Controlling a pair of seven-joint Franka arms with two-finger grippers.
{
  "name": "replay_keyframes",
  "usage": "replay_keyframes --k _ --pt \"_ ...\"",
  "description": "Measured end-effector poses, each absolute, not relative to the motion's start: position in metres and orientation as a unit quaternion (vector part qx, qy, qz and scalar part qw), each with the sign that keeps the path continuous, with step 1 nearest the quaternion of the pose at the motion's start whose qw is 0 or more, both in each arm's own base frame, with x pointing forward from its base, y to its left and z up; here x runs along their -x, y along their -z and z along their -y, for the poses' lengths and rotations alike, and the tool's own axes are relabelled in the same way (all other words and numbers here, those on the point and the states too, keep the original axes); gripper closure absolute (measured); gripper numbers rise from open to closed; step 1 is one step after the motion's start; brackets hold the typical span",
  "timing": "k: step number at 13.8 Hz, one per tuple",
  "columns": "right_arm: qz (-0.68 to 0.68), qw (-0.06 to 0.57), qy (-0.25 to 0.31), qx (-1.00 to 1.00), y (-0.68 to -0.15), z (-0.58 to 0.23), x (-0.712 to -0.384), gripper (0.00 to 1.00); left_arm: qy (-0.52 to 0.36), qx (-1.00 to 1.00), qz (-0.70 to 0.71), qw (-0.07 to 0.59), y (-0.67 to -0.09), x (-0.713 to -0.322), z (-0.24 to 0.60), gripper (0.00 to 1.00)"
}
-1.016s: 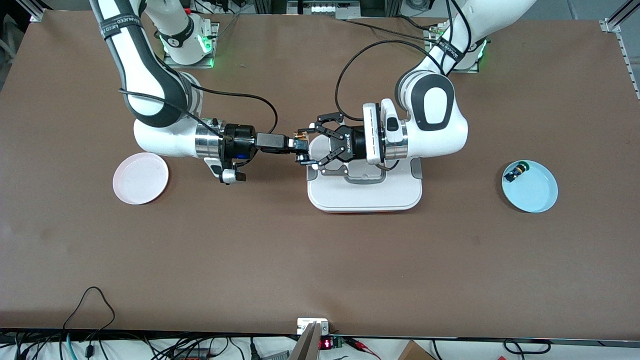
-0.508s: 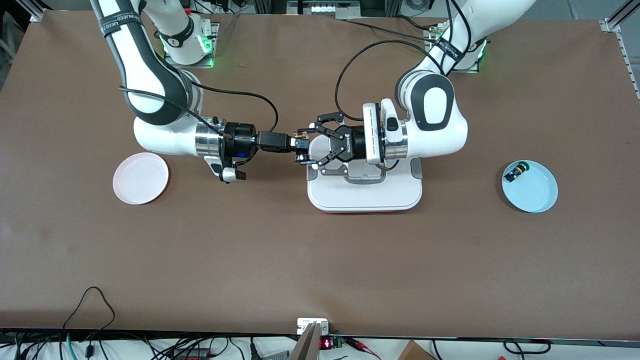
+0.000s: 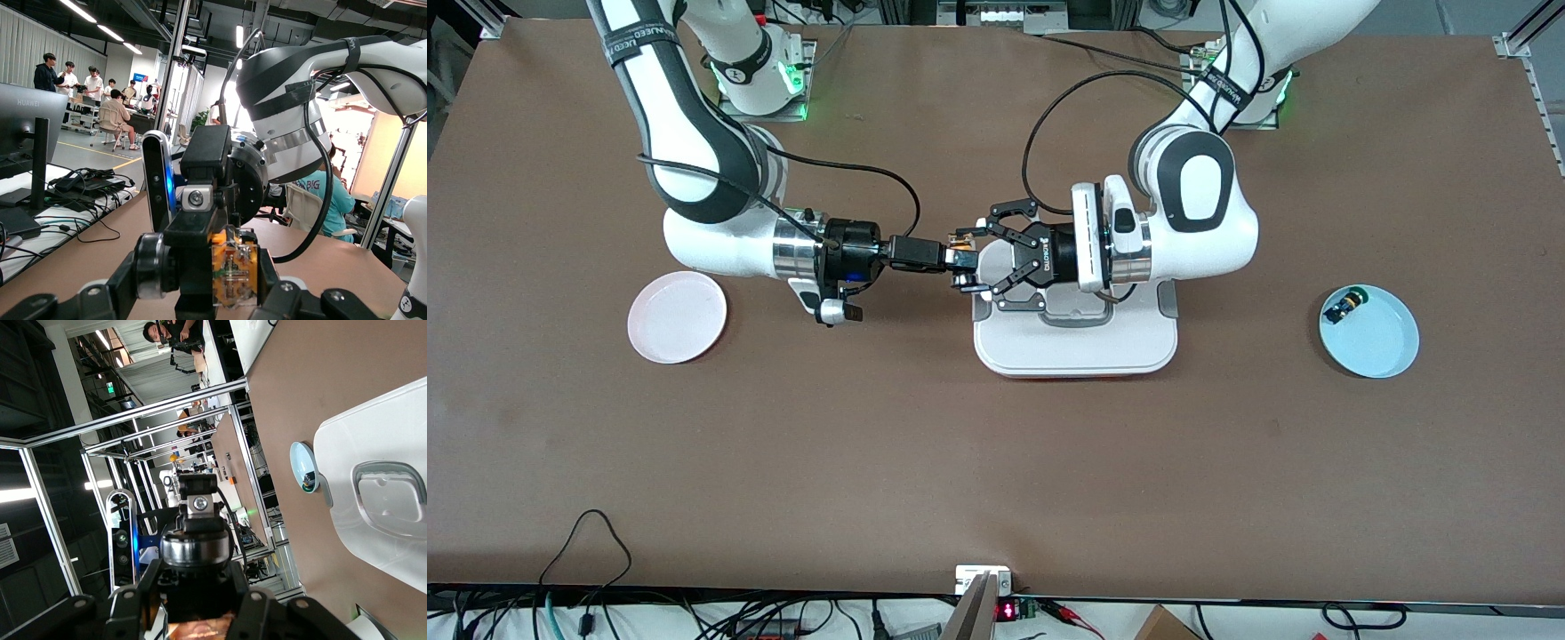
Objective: Transfer orange switch to right arm and place
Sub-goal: 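Close the right gripper on the switch while the left gripper opens, then pull the switch away with the right gripper while the left gripper withdraws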
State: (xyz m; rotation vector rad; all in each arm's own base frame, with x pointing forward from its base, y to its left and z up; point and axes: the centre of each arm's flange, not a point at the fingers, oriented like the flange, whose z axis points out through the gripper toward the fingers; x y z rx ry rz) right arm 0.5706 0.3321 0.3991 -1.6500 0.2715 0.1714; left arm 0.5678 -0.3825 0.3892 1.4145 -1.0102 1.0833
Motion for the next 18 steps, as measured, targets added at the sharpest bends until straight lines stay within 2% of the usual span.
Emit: replay_keyframes --k 5,6,8,9,18 --pt "-0.119 0.667 -0.075 0.731 -0.399 -0.332 -0.571 0.56 -0.452 -0.590 0.421 0.520 -0.389 -0.568 0.383 0.28" --pt "-0.119 0.667 -0.075 0.731 -0.399 -0.332 -0.571 0.56 -0.452 -0.590 0.422 0.520 -0.389 -0.568 0.383 0.23" --pt "-0.120 0.667 -0.074 0.731 -0.399 -0.331 -0.571 0.56 -0.452 -0.590 0.422 0.520 -0.389 -0.568 0.383 0.05" --pt "-0.120 0.667 -0.073 0.731 -0.400 -0.330 -0.572 0.56 -0.452 -0.590 0.422 0.520 -0.389 -0.568 0.383 0.00" --pt "-0.100 0.655 -0.059 0.747 -0.409 -0.290 -0.591 0.56 -0.430 -0.609 0.393 0.538 -0.390 -0.570 0.379 0.00"
